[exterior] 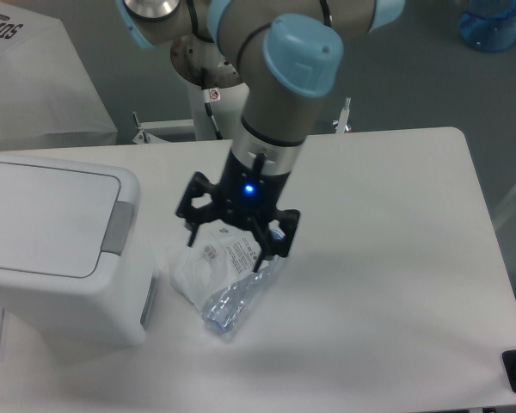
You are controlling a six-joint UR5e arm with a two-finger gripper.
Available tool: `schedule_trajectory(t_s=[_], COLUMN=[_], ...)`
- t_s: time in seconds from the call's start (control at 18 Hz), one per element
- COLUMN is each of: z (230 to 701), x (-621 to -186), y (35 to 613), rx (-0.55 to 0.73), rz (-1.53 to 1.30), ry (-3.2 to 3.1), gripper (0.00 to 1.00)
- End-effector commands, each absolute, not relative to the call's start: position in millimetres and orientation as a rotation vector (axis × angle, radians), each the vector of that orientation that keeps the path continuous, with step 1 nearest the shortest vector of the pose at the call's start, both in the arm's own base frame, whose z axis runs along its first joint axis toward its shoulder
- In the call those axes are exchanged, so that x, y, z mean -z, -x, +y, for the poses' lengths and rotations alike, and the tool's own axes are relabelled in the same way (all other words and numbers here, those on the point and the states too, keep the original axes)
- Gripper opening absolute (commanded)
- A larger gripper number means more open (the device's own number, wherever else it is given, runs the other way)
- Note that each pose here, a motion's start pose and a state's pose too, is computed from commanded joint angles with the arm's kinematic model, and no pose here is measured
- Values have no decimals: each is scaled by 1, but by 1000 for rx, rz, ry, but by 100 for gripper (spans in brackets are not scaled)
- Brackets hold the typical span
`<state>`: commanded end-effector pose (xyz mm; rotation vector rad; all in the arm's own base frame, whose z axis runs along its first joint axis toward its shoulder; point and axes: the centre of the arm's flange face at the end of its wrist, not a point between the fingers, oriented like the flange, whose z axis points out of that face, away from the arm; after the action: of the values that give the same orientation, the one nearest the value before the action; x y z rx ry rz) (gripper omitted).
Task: Open the trash can
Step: 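Move the gripper over the bag toward the trash can lid edge, then push the gripper against the lid edge to flip the lid open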
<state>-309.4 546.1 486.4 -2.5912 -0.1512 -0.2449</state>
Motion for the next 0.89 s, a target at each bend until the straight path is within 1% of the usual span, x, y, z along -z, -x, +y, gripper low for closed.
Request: schedule_trajectory(t_s=[0.33, 0.89], z=[545, 550], x=[-486, -480], y=[284, 267], rx=[229, 248], rz=[-150, -121], ry=[2537, 2548], gripper=[100, 100])
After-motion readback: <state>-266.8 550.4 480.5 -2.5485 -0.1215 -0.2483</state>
